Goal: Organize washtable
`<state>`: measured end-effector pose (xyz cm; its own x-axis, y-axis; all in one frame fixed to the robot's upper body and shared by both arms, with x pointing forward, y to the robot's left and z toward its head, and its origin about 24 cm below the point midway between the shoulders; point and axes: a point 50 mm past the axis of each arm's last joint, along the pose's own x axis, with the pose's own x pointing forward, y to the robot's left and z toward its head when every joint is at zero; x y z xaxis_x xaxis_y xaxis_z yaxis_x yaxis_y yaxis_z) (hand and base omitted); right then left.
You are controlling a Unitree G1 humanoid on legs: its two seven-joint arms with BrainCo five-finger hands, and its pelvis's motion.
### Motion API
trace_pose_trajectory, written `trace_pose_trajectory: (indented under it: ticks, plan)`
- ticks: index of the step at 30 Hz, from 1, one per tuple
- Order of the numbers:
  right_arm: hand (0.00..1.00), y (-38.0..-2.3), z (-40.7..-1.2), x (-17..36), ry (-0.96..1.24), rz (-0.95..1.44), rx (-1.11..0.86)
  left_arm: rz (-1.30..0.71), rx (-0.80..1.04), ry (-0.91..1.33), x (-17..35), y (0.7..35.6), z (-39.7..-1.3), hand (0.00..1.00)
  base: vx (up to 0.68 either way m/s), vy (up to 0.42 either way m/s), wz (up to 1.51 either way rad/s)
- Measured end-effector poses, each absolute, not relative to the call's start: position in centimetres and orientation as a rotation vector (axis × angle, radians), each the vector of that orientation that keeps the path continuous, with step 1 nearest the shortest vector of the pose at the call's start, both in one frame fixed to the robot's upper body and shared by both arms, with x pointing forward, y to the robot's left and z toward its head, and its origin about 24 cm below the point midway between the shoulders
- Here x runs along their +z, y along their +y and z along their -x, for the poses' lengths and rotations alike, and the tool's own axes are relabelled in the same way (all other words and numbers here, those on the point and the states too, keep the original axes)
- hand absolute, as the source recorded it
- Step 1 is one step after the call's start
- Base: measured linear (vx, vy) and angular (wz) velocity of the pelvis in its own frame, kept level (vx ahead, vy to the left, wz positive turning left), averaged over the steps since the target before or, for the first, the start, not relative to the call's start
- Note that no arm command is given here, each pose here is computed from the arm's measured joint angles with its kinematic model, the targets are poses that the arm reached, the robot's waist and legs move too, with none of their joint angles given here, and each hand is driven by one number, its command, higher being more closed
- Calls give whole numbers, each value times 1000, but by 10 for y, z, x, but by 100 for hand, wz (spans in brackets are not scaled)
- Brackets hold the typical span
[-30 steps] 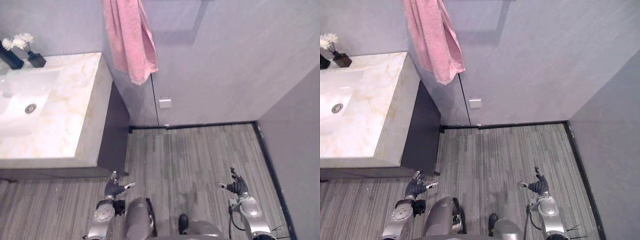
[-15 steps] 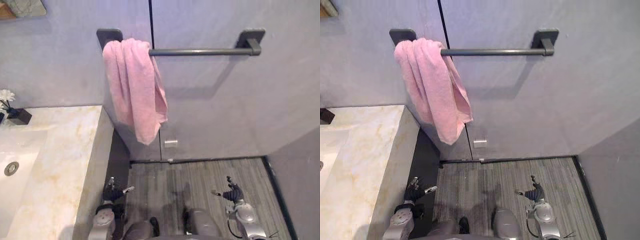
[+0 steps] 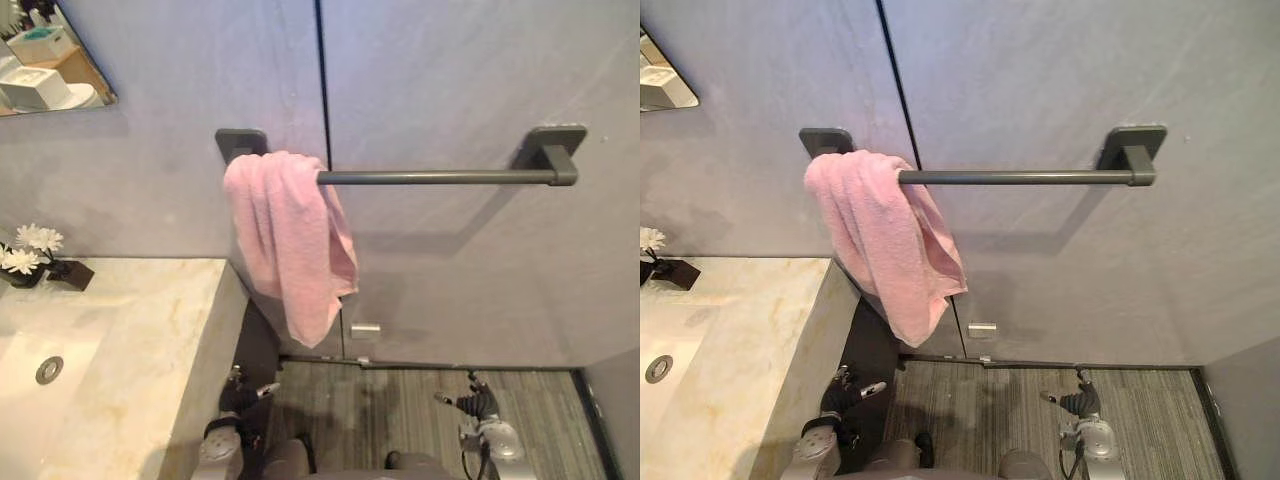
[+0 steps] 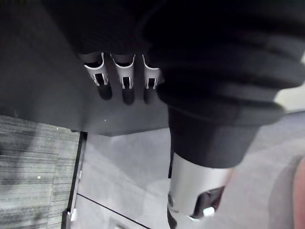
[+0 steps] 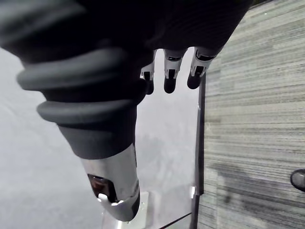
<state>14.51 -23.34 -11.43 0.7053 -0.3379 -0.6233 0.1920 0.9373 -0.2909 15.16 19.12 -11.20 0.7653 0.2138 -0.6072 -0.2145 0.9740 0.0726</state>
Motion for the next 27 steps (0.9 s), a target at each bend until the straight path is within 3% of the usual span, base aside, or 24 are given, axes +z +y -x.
trace_pose_trajectory:
  ticks: [5, 18, 27]
  plan:
    - [0, -232, -135, -119, 759, 205, -302, -5, 218, 654, -111, 189, -152, 0, 14, 34, 4]
    - [0, -230, -125, -122, 780, 211, -290, -23, 181, 163, -20, 190, -195, 0, -18, -28, 13]
    - [0, -223, -127, -123, 784, 217, -236, -133, 103, 20, 10, 184, -223, 0, -10, -6, 3]
